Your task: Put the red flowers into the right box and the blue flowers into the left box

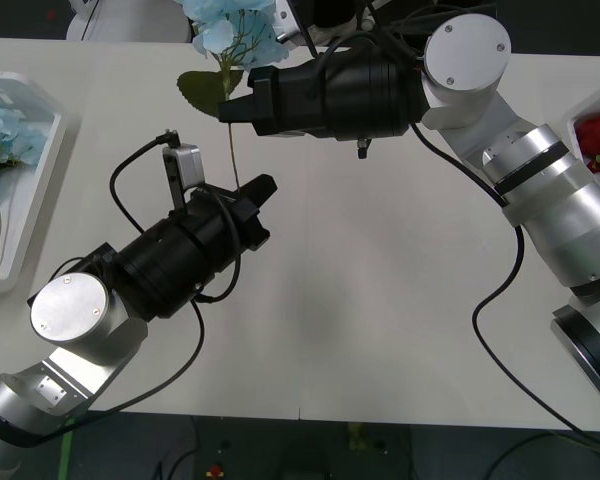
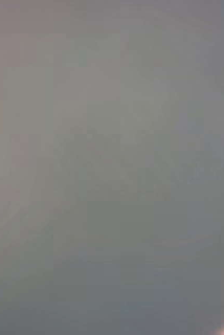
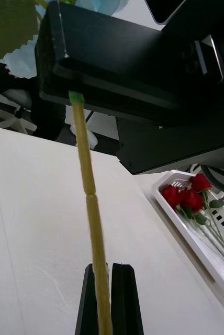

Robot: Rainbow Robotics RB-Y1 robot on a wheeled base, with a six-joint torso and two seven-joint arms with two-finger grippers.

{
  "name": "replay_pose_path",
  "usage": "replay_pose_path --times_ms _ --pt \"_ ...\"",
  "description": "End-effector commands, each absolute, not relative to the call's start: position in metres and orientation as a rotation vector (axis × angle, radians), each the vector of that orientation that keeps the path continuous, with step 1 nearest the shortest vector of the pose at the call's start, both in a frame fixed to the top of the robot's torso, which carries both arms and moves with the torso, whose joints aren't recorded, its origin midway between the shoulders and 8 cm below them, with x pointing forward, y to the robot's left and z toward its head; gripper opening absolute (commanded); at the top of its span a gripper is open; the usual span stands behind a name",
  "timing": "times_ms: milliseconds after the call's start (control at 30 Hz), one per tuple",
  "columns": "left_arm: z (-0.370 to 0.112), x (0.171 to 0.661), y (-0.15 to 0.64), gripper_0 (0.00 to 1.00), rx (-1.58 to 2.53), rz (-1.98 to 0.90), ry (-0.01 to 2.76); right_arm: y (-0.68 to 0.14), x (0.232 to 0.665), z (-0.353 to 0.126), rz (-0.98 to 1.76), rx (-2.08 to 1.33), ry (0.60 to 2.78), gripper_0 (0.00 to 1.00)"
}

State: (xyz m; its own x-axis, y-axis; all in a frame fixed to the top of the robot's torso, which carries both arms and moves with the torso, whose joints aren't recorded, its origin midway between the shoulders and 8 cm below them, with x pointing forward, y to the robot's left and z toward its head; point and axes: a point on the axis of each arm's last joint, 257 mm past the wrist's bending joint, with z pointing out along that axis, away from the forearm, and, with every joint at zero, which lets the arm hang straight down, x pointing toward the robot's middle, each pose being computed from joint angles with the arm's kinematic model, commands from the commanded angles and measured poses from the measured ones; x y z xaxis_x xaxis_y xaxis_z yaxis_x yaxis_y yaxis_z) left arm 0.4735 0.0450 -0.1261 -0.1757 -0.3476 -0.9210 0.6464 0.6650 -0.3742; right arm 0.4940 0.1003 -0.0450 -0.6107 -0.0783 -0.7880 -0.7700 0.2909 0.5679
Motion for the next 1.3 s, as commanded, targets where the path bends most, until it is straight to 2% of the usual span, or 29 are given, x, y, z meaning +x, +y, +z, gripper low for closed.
replay_pose_path --times_ms 33,133,167,200,233,267,500,700,1133,1300 --pt "-0.105 0.474 0.031 0.00 0.260 -0.924 1.459 0.122 0.477 -0.010 1.352 -0.865 1.809 0.00" --pt "-0.104 0.475 0.033 0.00 0.255 -0.924 1.457 0.122 0.477 -0.009 1.352 -0.865 1.809 0.00" --pt "-0.103 0.476 0.034 0.00 0.249 -0.927 1.457 0.122 0.478 -0.008 1.351 -0.862 1.810 0.20" --pt "-0.104 0.476 0.035 0.00 0.248 -0.929 1.459 0.120 0.479 -0.009 1.348 -0.855 1.812 0.56" --pt "-0.103 0.476 0.036 0.00 0.243 -0.930 1.459 0.119 0.482 -0.007 1.342 -0.850 1.807 0.80" --pt "-0.103 0.476 0.036 0.00 0.245 -0.929 1.458 0.117 0.484 -0.007 1.334 -0.847 1.804 0.99" --pt "-0.100 0.480 0.044 0.00 0.233 -0.928 1.456 0.102 0.494 -0.003 1.302 -0.833 1.797 1.00" --pt "-0.088 0.484 0.088 0.00 0.250 -0.948 1.462 0.079 0.500 -0.001 1.260 -0.859 1.804 1.00" --pt "-0.083 0.499 0.225 0.00 0.230 -0.985 1.634 -0.051 0.502 -0.024 0.892 -1.199 1.853 1.00" --pt "-0.097 0.506 0.299 0.00 0.157 -0.879 1.783 -0.105 0.500 -0.035 0.742 -1.335 1.814 1.00"
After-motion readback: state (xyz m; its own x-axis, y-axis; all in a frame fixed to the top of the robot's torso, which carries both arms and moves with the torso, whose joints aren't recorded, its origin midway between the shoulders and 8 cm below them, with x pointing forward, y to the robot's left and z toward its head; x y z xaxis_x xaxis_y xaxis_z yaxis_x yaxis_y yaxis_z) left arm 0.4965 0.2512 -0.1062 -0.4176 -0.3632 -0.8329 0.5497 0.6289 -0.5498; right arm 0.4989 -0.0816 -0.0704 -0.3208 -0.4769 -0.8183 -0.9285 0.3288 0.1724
